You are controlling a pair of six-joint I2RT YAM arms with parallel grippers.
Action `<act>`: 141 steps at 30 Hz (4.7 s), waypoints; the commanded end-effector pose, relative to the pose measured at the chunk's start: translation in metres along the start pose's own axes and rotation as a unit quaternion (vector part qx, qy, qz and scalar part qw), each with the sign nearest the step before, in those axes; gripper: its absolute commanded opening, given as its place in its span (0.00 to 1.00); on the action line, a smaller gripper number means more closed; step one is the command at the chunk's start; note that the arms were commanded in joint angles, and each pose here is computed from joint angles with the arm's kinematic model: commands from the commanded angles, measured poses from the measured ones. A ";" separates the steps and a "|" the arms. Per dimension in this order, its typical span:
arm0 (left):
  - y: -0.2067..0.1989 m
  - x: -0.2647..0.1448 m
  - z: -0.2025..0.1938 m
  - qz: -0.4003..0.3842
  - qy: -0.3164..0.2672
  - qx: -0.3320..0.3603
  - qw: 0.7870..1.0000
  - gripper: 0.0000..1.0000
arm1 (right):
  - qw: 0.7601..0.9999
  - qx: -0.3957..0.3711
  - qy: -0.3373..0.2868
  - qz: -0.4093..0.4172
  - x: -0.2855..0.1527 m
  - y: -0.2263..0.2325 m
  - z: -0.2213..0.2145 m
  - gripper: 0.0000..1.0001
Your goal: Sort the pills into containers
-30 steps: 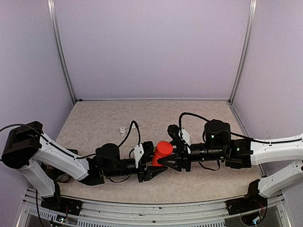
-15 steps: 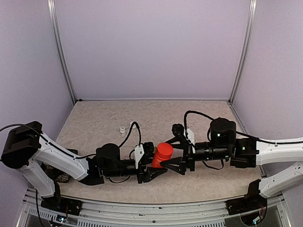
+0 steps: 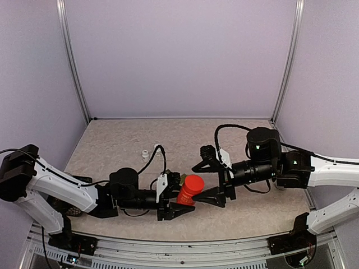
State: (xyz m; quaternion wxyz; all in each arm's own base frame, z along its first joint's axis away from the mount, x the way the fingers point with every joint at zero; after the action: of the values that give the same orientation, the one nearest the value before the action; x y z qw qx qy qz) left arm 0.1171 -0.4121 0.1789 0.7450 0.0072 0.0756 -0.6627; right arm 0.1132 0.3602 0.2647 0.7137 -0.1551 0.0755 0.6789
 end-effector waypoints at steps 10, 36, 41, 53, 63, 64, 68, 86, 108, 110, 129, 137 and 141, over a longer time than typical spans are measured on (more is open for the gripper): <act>-0.037 -0.007 -0.004 -0.118 0.064 0.026 0.991 0.36 | 0.986 -0.035 0.089 0.138 -0.008 0.040 -0.010 0.88; -0.034 -0.010 -0.001 -0.133 0.050 -0.009 0.990 0.36 | 0.991 -0.068 0.062 0.092 -0.003 0.031 -0.005 0.68; -0.028 -0.009 -0.001 -0.115 0.052 -0.011 0.992 0.36 | 0.992 -0.059 0.068 0.089 -0.002 0.030 -0.008 0.62; 0.000 -0.009 0.005 -0.006 0.045 -0.005 0.999 0.37 | 0.995 -0.011 0.077 0.069 0.003 0.025 -0.016 0.49; 0.019 -0.013 0.013 0.087 0.034 0.003 0.996 0.39 | 0.995 0.020 0.095 0.028 0.007 0.013 -0.027 0.44; 0.022 -0.013 0.014 0.104 0.035 0.006 0.994 0.39 | 0.995 0.025 0.099 0.020 0.008 0.011 -0.029 0.44; 0.031 -0.013 0.017 0.164 0.036 0.014 0.986 0.39 | 0.992 0.058 0.115 -0.014 0.012 0.000 -0.037 0.43; 0.040 -0.008 0.013 0.335 0.049 0.067 0.939 0.37 | 0.966 0.191 0.131 -0.112 0.020 -0.023 -0.045 0.49; -0.012 -0.027 0.031 0.082 -0.008 0.054 0.995 0.38 | 0.998 -0.015 0.063 -0.011 -0.037 0.019 0.008 0.88; -0.024 -0.027 0.031 0.034 -0.001 0.061 0.998 0.38 | 0.998 -0.049 0.047 0.000 -0.042 0.024 0.016 0.90; -0.080 -0.018 0.010 -0.193 0.054 0.021 0.979 0.38 | 0.969 -0.164 -0.037 0.183 -0.017 0.073 0.043 0.85; -0.078 -0.019 0.012 -0.202 0.049 0.011 0.978 0.38 | 0.961 -0.167 -0.043 0.218 -0.012 0.088 0.037 0.82; -0.078 -0.018 0.012 -0.204 0.047 0.009 0.978 0.38 | 0.961 -0.170 -0.039 0.213 -0.008 0.089 0.035 0.81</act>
State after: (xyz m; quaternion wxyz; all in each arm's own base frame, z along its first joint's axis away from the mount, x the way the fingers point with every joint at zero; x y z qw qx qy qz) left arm 0.0380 -0.3981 0.1814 0.5969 0.0457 0.1286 -0.7906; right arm 0.0271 0.3618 0.2832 0.5262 -0.2292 -0.0163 0.8187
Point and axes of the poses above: each gripper's point midway between its finger pads, its own x axis out along the fingers, its own y axis along the line the jaws close on, z = x × y, the point moved 1 cm from there along -x, back along the fingers, and after that the axes turned 5 degrees about -x, right-handed, at the moved point
